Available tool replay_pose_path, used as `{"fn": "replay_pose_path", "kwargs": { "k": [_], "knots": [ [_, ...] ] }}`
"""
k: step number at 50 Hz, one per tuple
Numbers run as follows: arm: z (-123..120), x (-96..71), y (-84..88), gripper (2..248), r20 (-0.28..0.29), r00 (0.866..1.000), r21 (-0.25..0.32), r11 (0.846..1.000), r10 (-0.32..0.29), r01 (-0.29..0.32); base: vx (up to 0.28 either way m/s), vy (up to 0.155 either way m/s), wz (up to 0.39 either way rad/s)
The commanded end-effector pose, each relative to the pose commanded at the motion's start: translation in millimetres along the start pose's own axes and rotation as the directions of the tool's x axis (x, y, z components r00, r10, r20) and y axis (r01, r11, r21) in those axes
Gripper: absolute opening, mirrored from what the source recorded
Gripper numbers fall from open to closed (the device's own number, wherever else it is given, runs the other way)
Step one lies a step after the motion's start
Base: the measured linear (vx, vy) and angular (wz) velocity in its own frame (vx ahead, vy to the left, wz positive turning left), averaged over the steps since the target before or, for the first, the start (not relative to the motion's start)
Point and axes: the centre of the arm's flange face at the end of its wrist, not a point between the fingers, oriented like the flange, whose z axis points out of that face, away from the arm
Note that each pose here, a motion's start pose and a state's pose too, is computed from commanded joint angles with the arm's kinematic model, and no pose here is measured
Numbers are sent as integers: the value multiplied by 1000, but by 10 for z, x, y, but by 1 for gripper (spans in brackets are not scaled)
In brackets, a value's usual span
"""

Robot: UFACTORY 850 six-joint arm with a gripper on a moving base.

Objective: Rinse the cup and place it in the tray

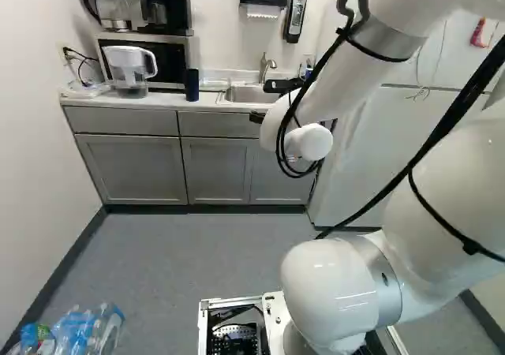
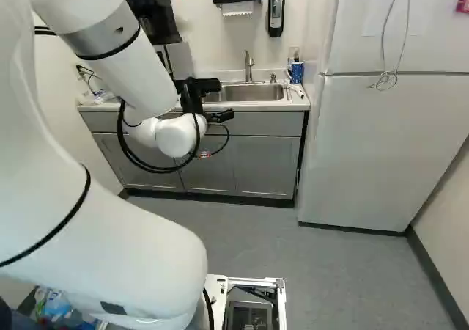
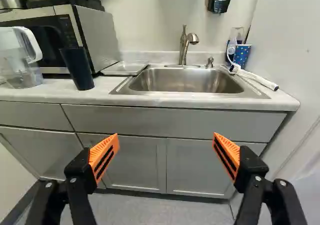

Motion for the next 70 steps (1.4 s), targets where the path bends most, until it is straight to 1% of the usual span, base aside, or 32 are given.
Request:
{"fn": "replay_pose_path", "kwargs": {
  "k": [10, 27, 48, 70],
  "knots": [
    [77, 101, 1, 247, 4, 1000, 0, 1000, 0, 0, 0, 0, 0],
    [168, 243, 3, 247, 33, 999, -1, 1000, 0, 0, 0, 0, 0],
    [197, 402, 4, 247, 64, 998, -1, 1000, 0, 0, 0, 0, 0],
    [169, 556, 4, 247, 93, 996, -1, 1000, 0, 0, 0, 0, 0]
  ]
}}
